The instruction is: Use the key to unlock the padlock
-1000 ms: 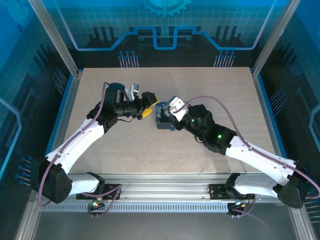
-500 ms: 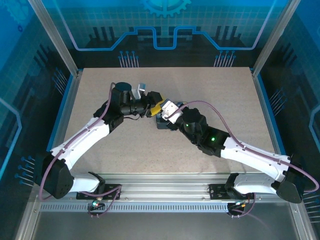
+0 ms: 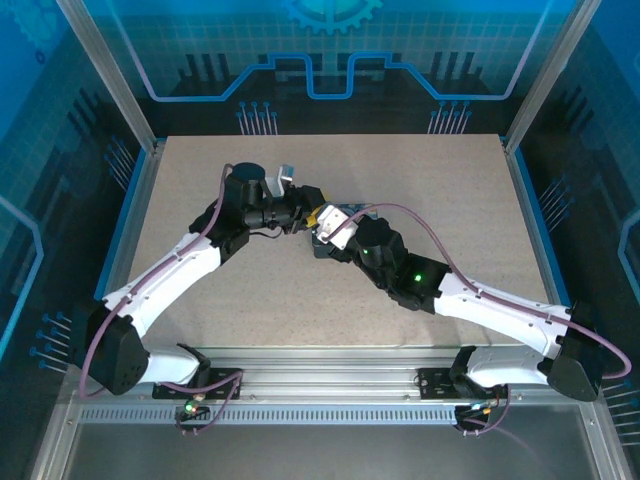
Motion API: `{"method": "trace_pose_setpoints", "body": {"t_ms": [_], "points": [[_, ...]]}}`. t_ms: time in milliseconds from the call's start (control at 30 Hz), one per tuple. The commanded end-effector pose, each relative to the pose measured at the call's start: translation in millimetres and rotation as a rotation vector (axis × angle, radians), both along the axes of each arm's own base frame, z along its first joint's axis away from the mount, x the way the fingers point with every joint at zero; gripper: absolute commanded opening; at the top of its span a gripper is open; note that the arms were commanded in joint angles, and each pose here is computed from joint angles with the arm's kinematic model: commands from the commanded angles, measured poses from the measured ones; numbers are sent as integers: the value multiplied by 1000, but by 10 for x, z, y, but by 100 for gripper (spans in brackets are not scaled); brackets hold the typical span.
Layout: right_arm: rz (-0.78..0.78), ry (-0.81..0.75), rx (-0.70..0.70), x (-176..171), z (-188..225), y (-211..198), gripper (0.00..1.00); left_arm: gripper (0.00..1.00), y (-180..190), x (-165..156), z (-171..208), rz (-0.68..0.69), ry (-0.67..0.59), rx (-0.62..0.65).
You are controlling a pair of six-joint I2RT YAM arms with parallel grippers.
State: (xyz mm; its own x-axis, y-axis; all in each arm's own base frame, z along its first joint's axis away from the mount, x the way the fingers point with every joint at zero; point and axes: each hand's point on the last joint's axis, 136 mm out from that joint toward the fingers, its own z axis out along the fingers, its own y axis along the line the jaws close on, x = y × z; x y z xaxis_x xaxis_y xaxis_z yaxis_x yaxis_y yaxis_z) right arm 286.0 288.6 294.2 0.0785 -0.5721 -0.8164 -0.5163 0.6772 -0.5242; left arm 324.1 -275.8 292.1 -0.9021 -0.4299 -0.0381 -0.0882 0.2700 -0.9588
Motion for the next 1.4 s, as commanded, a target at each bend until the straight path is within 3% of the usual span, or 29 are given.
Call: {"method": "trace_pose_setpoints", "body": {"t_ms": [0,267,467,533,667,900,1000,1167,1367], "points": [[-3,-31,12,-18,84,45,0,27,-68,-10,160,-33,-32,-31],[-19,-40,1,-8,64,24,0,0,-66,-15,129,-35,-31,-23],[-23,-29,16,-14,68,18,0,0,-47,8,96,-26,-44,-3],[-35,-2,39,1,71,-16,17,0,-36,20,91,-25,-58,12],[-61,107,122,38,54,-172,31,0,22,62,35,-17,-99,92],[-55,291,310,-19,21,-449,43,0,191,133,-44,0,-215,250],[-47,443,399,-19,-67,-518,47,0,223,152,-16,-1,-286,291],[50,746,599,-34,-177,-430,45,0,257,155,50,-5,-401,327],[182,896,829,-2,-123,-208,48,0,263,116,86,16,-473,304]]}}
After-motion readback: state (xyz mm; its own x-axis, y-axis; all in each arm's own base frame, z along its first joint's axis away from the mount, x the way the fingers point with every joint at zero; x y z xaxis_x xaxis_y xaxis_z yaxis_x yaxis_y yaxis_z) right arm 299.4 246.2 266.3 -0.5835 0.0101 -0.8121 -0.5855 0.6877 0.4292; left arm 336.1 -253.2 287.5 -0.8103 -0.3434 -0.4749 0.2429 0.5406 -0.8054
